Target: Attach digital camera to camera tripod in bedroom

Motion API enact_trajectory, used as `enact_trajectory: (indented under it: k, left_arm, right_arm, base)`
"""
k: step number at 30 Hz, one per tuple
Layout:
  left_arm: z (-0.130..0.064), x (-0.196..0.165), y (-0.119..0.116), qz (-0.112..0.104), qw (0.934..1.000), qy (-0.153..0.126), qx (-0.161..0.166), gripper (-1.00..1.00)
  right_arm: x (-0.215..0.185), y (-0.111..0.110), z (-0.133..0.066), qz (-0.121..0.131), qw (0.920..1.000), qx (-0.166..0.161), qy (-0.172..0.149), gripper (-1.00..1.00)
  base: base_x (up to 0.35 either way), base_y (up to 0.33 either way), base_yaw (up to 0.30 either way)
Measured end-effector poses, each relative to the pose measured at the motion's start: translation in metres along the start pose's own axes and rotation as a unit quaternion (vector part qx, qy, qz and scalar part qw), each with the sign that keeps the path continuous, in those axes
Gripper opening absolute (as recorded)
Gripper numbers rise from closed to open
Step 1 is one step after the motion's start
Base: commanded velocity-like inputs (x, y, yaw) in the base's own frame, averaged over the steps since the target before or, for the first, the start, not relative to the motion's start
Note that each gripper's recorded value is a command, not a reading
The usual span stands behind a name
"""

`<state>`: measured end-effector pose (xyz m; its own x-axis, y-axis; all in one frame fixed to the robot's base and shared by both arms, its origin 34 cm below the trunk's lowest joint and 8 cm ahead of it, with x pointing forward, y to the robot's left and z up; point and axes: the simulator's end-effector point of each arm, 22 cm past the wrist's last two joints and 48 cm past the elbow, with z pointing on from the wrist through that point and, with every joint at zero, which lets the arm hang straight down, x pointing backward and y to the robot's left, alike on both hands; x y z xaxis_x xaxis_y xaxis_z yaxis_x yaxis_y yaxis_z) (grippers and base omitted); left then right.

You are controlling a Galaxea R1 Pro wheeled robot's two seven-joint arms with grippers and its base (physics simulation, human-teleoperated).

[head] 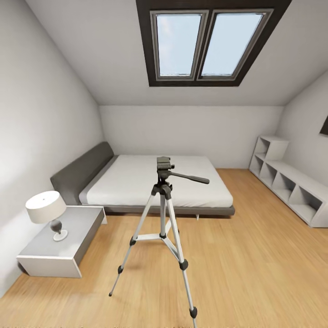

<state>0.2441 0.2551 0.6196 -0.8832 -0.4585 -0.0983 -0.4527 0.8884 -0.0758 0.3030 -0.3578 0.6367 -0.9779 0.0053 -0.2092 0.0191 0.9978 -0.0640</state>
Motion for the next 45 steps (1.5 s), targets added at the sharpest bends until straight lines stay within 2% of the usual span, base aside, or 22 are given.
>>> enact_trajectory:
  k: [45]
  left_arm:
    - [0.005,0.025,0.014,-0.004,0.9993,0.032,-0.017,-1.00]
  right_arm:
    - [0.030,-0.001,0.007,-0.002,0.9993,0.001,0.037,1.00]
  base:
    - [0.000,0.000,0.000]
